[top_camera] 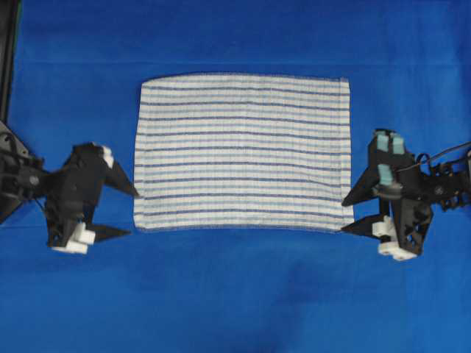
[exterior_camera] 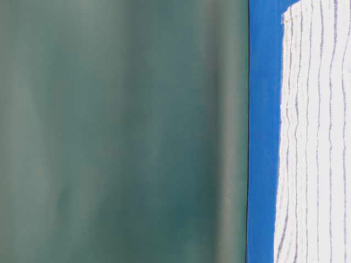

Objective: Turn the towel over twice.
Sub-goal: 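Withdraw both open grippers outward from the towel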

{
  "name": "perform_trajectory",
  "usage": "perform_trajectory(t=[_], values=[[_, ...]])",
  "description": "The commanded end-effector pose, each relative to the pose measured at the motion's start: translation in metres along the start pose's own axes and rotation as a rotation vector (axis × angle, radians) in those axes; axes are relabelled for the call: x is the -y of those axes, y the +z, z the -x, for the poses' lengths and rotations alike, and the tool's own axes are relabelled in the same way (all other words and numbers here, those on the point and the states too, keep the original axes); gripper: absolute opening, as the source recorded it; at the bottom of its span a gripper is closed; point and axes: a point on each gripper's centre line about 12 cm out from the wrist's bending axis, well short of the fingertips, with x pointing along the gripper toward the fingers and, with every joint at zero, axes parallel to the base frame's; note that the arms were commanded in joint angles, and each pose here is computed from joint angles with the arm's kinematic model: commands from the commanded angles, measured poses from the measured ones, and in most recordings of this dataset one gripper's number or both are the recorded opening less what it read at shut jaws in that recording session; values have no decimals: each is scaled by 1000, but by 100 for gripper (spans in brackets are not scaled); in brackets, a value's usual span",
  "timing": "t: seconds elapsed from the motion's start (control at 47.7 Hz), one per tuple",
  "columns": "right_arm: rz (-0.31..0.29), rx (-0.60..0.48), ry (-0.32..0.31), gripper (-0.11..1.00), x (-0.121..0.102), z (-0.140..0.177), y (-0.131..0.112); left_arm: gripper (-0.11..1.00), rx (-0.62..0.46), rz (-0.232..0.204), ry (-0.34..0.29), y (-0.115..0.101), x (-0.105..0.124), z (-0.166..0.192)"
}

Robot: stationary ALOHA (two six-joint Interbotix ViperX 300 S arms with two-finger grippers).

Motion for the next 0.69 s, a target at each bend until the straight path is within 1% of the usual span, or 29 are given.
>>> perform_trajectory(t=[0.0,0.042,0.105,0.209,0.272,0.356,0.419,0.545,0.67], values=[[30,83,-13,61,5,15,22,78,72,9,40,17,-12,12],[51,109,-39,61,13,22,28,78,101,10,66,21,-20,18],[64,141,-75,61,24,30,34,78,142,11,112,27,-32,27],[60,195,-133,61,43,43,43,78,209,3,193,34,-50,45],[55,228,-168,61,54,52,47,77,240,-2,229,36,-57,55],[54,259,-198,61,63,61,50,78,293,-7,270,39,-63,69],[51,284,-213,61,67,67,52,77,326,-8,289,42,-65,78],[44,316,-235,61,73,76,53,77,375,-11,304,46,-65,91],[33,329,-249,61,77,80,53,77,377,-10,305,45,-64,94]])
